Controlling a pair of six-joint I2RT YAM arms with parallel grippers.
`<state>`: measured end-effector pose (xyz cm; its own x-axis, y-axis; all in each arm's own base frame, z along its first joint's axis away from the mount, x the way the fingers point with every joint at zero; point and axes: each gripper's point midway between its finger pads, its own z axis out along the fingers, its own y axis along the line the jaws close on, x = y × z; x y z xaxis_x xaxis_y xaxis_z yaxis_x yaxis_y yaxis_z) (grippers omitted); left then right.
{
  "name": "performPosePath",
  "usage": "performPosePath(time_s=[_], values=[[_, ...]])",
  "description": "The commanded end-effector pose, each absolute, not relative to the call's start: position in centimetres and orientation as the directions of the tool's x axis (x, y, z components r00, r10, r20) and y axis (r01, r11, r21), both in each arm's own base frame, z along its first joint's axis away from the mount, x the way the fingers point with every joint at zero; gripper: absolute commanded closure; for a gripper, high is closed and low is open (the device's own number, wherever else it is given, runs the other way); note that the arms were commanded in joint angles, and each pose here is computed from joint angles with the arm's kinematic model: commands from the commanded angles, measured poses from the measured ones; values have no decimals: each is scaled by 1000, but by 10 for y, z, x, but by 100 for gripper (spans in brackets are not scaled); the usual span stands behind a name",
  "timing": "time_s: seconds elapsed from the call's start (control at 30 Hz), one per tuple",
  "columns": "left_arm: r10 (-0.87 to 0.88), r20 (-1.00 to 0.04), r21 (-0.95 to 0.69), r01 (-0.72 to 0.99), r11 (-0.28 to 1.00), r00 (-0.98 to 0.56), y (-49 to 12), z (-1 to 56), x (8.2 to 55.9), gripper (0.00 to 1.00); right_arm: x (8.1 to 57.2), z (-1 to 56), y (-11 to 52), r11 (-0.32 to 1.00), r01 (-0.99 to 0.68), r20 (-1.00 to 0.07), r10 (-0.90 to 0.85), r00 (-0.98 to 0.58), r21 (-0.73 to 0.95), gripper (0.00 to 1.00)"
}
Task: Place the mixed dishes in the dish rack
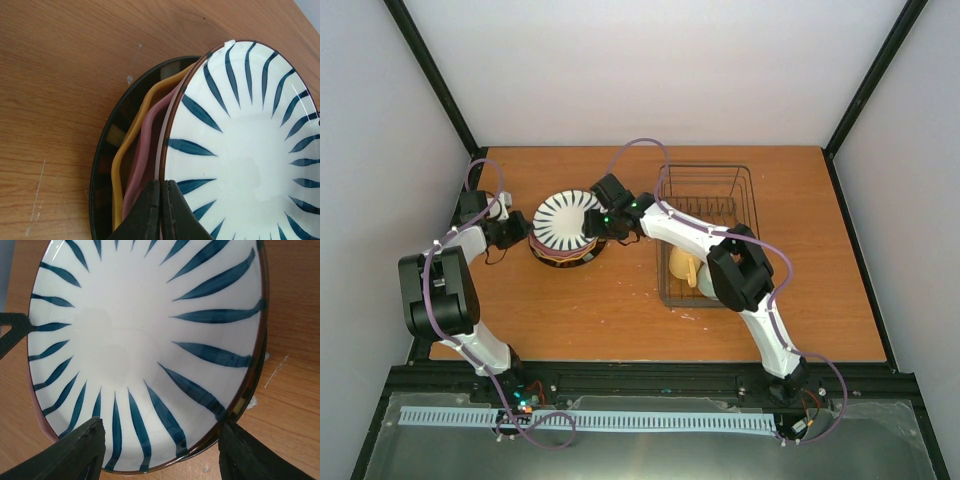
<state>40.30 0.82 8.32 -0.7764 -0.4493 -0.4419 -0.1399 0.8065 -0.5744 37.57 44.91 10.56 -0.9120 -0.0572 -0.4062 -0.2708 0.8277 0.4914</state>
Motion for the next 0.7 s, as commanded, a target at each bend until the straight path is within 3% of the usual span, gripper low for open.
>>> performPosePath(time_s=[0.0,0.27,0.5,0.67], values=[[-415,-461,-595,-74,800,-784,-1,88,405,99,382,100,455,836,-264,-410,-51,-910,482,40],[-413,-461,-596,-71,800,-785,-1,88,405,99,385,81,462,839,-251,-382,-56,-922,483,45],[-412,-459,-598,-69,799,-787,-2,87,405,99,386,77,465,834,-256,-379,-62,-923,489,70],[-412,-456,-600,-69,797,-789,-2,86,405,99,387,84,464,834,-264,-394,-61,-917,485,80]])
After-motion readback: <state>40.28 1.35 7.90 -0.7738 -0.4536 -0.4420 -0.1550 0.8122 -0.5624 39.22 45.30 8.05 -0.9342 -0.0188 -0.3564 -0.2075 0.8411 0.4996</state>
